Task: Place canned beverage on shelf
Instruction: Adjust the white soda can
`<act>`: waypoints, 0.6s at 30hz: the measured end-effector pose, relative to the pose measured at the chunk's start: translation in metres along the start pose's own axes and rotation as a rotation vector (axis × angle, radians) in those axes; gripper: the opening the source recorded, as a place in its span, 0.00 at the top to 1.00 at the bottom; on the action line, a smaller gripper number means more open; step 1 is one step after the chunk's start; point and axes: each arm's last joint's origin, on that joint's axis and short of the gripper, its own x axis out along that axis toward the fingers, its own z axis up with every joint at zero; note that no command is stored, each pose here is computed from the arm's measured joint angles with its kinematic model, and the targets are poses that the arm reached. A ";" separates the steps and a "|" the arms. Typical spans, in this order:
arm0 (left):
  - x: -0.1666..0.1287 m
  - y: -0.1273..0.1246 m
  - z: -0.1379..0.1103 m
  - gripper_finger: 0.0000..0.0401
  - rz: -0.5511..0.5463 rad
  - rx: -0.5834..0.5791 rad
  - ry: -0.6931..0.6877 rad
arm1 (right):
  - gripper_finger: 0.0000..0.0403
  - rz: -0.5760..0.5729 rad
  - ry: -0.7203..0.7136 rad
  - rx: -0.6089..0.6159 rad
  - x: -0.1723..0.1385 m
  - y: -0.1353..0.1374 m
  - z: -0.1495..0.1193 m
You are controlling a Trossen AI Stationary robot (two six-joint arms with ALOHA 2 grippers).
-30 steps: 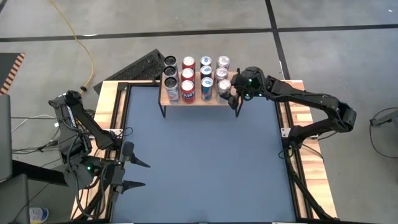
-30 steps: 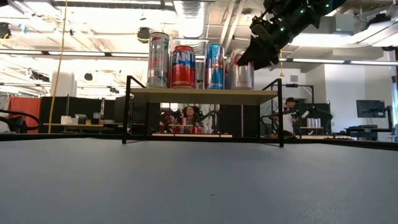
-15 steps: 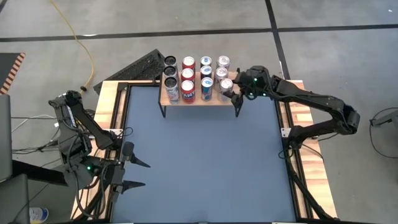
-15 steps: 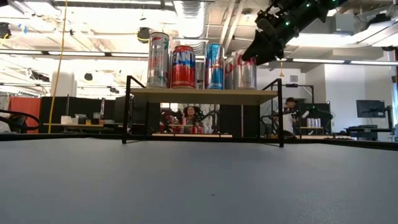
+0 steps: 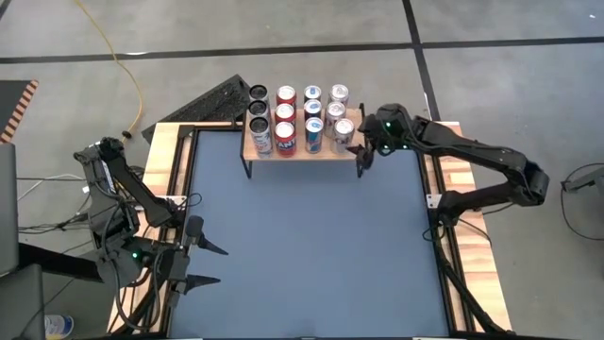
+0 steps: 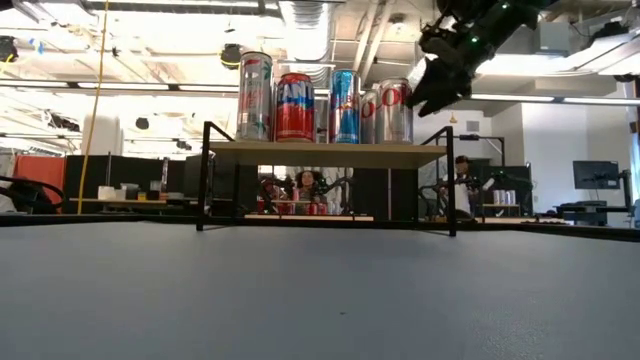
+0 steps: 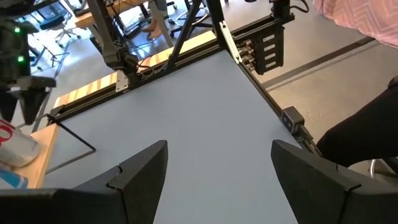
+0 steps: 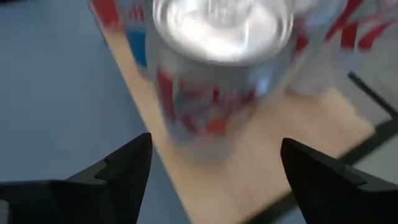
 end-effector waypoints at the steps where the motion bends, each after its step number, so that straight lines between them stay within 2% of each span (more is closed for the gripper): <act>1: 0.000 0.000 0.000 0.31 0.000 -0.004 0.000 | 0.18 0.001 0.014 -0.002 -0.003 0.000 -0.002; 4: 0.000 0.000 0.000 0.31 0.000 -0.007 0.000 | 0.21 -0.045 0.012 0.003 -0.012 -0.002 -0.003; 7: 0.000 0.000 0.000 0.31 0.000 -0.007 0.000 | 0.28 -0.119 -0.017 0.006 -0.017 -0.003 -0.001; 10: 0.000 0.000 0.000 0.31 0.001 -0.007 0.000 | 0.38 -0.162 -0.011 0.013 -0.016 -0.006 -0.002; 18: 0.000 0.000 0.000 0.31 0.001 -0.005 0.000 | 0.69 -0.154 0.002 0.000 0.008 -0.005 0.002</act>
